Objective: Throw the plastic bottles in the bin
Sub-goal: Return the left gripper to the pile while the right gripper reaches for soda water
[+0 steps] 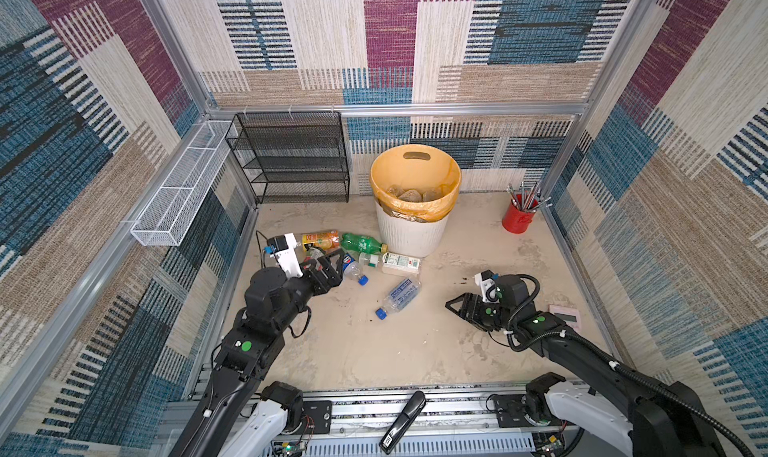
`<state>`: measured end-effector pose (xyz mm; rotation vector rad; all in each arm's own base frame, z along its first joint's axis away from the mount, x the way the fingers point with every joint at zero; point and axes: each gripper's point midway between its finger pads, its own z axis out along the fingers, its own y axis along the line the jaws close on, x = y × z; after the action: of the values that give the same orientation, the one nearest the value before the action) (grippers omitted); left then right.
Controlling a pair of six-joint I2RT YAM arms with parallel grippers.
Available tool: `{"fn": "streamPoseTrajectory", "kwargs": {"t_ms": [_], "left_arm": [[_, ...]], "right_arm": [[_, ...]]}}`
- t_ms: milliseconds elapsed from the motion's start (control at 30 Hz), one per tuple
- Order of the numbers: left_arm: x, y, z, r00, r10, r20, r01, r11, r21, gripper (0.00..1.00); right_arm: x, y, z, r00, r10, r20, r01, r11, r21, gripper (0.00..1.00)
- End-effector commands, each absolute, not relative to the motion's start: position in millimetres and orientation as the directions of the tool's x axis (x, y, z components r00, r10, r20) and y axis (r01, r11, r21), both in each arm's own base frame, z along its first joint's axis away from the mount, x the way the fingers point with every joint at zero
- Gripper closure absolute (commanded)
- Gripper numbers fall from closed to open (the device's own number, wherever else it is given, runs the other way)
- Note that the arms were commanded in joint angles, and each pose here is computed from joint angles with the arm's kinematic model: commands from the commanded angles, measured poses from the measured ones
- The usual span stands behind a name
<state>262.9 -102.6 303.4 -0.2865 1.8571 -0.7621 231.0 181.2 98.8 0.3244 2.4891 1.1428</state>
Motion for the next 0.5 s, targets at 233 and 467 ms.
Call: {"fn": "streamPoseTrajectory", "kwargs": {"t_ms": [233,467], "left_arm": [[235.5,-77.7,242.0,-0.522,-0.553,-0.649,-0.08,0.79,-0.608,0.0],[230.7,-85.1,227.0,-0.592,-0.519,-0.616,-0.081,0.8,-0.595,0.0]], "right_arm": [[251.2,213.5,123.2,-0.872,0.464,-0.155,0.161,0.571,0.805,0.29],[260.6,252.5,110.7,-0.855,0.509,-0.105,0.28,0.622,0.731,0.27]]}}
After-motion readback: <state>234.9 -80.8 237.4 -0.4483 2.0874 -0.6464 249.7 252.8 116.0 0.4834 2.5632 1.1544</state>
